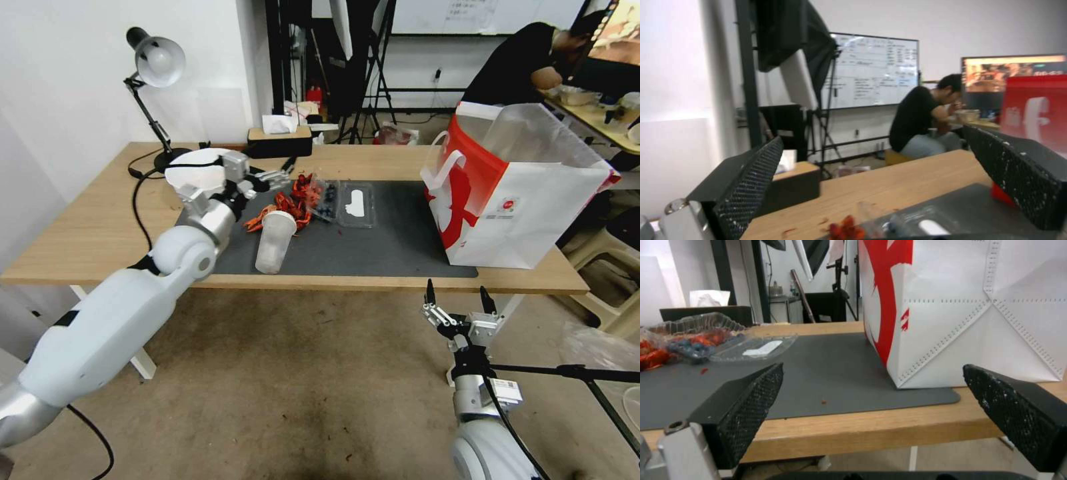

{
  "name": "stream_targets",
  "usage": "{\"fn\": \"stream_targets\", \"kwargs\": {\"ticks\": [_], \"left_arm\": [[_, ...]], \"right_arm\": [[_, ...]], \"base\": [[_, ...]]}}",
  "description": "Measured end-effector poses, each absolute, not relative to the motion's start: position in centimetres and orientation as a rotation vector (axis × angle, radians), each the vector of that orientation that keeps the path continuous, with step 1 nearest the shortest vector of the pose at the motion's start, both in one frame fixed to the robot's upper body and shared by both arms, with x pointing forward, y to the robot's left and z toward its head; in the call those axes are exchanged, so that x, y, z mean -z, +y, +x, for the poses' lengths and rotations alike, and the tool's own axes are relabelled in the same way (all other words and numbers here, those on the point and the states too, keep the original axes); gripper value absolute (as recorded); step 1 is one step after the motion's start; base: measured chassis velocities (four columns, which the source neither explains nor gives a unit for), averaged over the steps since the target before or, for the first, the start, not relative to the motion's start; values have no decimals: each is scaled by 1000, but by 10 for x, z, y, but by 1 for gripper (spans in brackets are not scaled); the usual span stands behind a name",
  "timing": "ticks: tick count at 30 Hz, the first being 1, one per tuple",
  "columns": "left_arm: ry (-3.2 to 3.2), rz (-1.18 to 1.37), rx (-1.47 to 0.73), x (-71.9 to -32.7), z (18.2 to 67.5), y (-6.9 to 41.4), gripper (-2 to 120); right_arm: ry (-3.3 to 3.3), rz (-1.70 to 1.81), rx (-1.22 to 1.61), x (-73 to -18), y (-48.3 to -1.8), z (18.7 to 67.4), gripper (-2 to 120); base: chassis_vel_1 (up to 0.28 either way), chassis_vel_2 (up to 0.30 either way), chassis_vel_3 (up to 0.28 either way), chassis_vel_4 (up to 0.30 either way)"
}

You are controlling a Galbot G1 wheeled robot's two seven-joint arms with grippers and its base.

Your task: Pick up the trash from the table and place it into the takeout bag.

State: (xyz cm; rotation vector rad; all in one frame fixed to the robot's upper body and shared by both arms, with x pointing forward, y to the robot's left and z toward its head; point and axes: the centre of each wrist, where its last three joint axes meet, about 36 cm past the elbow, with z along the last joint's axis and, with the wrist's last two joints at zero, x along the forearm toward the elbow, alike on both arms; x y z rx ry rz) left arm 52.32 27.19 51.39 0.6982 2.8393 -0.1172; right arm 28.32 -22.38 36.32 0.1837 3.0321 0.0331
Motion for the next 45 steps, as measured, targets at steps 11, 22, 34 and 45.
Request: {"fn": "stream_targets", "kwargs": {"ticks": [11,22,34,45], "left_arm": [[2885,552,71,-500,482,292,100],[2918,454,47,-475,444,306,100],[2974,355,47,-432,394,316,100],[2982,302,61,-412,366,325,100]], "right_arm": [[3043,188,-31,-360,-222,280,100],[3042,195,-28,-360,-223,281,100],[3041,211,-19,-356,-224,279,100],[3037,222,-27,-357,-226,282,100]], "base": [[0,0,0,0],[0,0,0,0],[0,0,0,0],[0,0,0,0]]}}
